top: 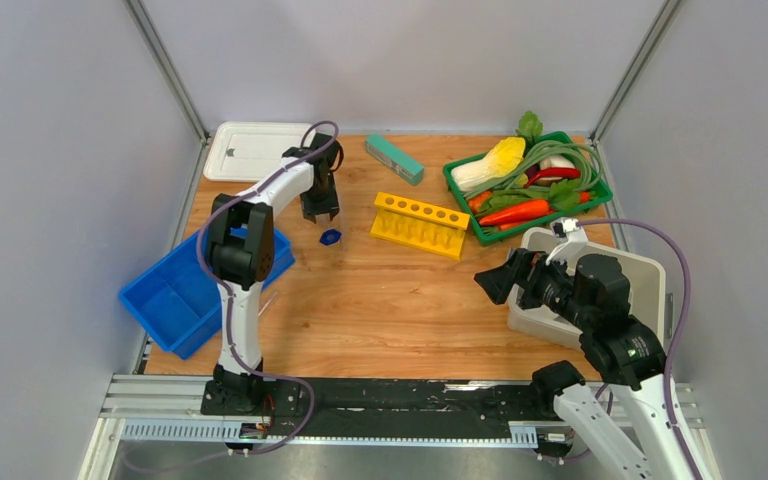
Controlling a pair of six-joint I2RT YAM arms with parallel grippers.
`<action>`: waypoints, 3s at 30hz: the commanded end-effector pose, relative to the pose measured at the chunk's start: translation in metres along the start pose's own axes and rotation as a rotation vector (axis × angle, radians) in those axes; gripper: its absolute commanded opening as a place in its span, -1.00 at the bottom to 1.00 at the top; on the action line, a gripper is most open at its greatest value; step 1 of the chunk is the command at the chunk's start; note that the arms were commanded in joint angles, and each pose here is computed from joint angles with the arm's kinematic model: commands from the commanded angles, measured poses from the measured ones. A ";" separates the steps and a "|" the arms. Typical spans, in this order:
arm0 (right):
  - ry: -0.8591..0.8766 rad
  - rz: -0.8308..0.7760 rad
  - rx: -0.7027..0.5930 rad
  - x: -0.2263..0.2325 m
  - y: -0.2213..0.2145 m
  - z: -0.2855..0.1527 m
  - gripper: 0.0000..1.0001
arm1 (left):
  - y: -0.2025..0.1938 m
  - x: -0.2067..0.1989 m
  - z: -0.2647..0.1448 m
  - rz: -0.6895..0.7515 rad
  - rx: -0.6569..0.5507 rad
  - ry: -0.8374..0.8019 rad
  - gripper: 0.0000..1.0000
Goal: Organize the chemistry lab equipment
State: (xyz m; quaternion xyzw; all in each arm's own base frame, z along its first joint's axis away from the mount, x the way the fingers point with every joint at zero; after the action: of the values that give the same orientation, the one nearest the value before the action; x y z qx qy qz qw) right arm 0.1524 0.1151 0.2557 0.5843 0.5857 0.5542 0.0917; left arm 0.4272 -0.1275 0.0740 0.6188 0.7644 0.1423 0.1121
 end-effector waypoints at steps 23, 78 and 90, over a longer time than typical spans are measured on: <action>-0.027 -0.015 -0.022 -0.004 0.005 0.003 1.00 | 0.011 -0.008 -0.015 -0.018 -0.020 -0.083 -0.47; 0.016 -0.045 -0.037 -0.001 0.002 0.002 1.00 | -0.070 0.226 -0.091 -0.461 -0.135 0.119 -0.74; 0.019 -0.038 -0.036 -0.001 0.001 0.003 1.00 | -0.074 0.229 -0.065 -0.482 -0.063 0.131 -0.67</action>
State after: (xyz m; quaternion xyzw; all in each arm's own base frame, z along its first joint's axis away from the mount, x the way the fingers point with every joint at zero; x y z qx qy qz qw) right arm 0.1543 0.1127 0.2475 0.5822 0.5882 0.5516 0.1038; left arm 0.2871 0.0730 0.1147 0.4074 0.8895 0.1725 0.1145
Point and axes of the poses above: each gripper's point midway between its finger pads, its own z axis out along the fingers, its own x axis along the line the jaws close on, y = z × x, the point moved 3 cm from there along -z, back along the fingers, and after that the axes turned 1 degree about z, right-handed, at the moved point
